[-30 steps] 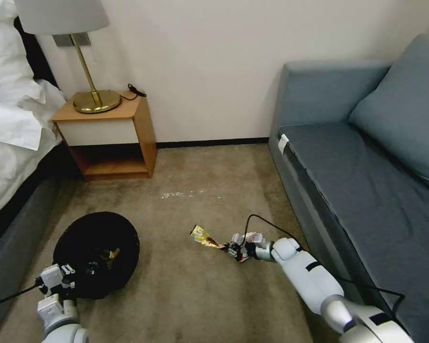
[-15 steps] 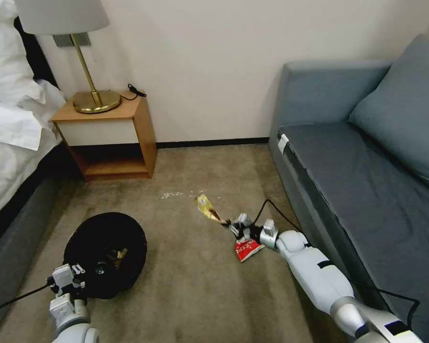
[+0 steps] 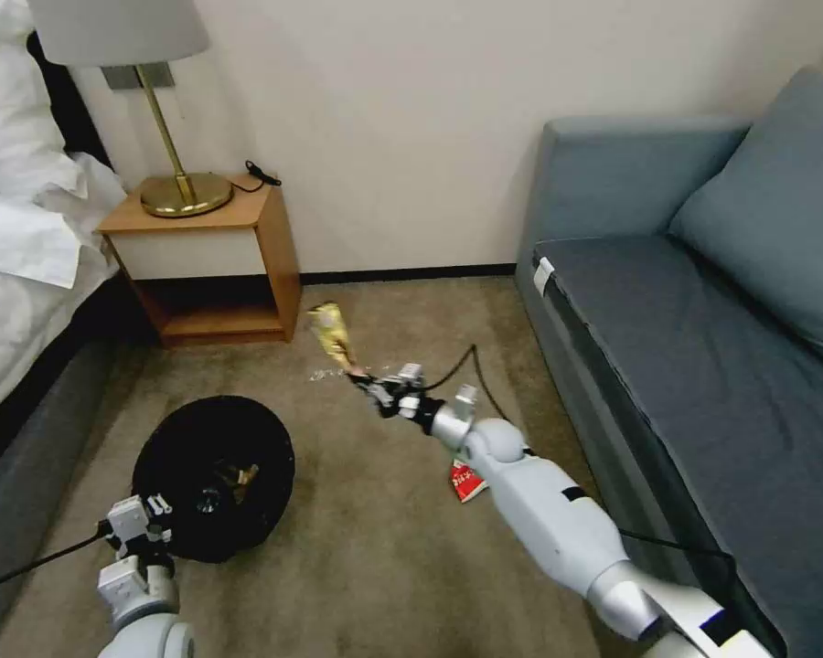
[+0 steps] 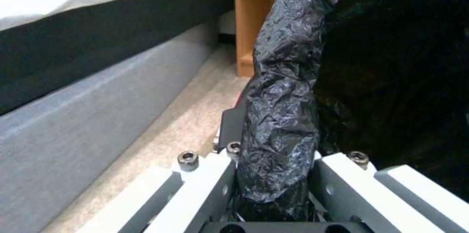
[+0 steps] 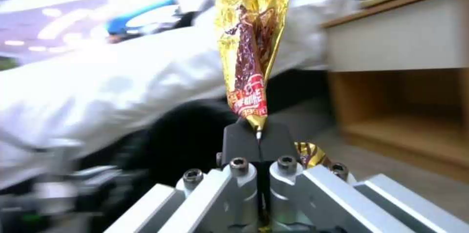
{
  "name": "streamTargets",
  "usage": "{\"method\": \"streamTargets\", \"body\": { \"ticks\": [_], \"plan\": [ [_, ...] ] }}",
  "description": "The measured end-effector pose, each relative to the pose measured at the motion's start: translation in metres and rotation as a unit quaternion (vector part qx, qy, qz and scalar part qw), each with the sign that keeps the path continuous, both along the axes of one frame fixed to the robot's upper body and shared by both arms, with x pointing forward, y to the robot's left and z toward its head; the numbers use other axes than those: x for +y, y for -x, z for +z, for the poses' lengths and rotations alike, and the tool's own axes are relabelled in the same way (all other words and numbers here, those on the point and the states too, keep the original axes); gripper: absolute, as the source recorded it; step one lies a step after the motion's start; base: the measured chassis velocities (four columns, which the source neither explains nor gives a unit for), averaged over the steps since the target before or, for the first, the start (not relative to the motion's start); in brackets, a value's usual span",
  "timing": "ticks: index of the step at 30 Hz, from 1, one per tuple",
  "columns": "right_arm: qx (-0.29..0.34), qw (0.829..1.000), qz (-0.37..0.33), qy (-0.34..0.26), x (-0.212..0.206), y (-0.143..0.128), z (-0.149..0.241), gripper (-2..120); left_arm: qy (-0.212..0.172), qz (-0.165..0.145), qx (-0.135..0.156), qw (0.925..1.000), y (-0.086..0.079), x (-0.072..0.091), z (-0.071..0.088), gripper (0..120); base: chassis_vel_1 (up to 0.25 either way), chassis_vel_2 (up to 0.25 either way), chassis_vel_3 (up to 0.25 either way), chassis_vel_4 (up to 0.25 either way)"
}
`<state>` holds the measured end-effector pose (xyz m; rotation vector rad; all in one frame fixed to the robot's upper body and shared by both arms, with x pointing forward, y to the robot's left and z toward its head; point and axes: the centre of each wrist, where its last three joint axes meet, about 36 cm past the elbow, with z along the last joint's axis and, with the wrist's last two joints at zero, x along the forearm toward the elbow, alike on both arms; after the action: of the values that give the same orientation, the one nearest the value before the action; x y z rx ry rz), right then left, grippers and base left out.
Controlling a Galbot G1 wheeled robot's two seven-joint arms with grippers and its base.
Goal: Pick up the trash bin, then pick up the garbage on the floor and place it into the trash bin.
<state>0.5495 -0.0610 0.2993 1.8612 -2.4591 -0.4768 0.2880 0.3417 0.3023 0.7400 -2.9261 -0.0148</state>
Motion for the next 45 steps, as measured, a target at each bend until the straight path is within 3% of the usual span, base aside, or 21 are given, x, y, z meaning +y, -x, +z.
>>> {"method": "streamTargets", "body": {
  "ticks": [5, 12, 27, 33, 35, 45],
  "plan": [
    [0.008, 0.997, 0.071, 0.003, 0.03, 0.009, -0.001, 0, 0.005, -0.005, -0.01, 0.9999, -0.016, -0.003, 0.008, 3, 0.0, 0.0, 0.0, 0.0],
    [0.01, 0.994, 0.103, 0.037, 0.056, 0.018, -0.022, 0, 0.019, -0.003, -0.014, 0.9997, -0.03, -0.006, 0.01, 3, 0.0, 0.0, 0.0, 0.0],
    [-0.029, 0.993, 0.036, 0.113, 0.059, 0.0, -0.042, 0, 0.036, -0.015, -0.02, 0.999, -0.031, -0.021, 0.011, 3, 0.0, 0.0, 0.0, 0.0],
    [-0.046, 0.989, 0.017, 0.142, 0.051, 0.003, -0.056, 17, 0.038, -0.016, -0.024, 0.9989, -0.029, -0.021, 0.014, 3, 0.0, 0.0, 0.0, 0.0],
    [-0.051, 0.987, 0.006, 0.151, 0.046, 0.004, -0.062, 29, 0.038, -0.017, -0.023, 0.9989, -0.027, -0.02, 0.014, 3, 0.0, 0.0, 0.0, 0.0],
    [-0.065, 0.989, 0.008, 0.134, 0.057, 0.01, -0.052, 66, 0.038, -0.015, -0.024, 0.9989, -0.03, -0.02, 0.011, 3, 0.0, 0.0, 0.0, 0.0]
  ]
}}
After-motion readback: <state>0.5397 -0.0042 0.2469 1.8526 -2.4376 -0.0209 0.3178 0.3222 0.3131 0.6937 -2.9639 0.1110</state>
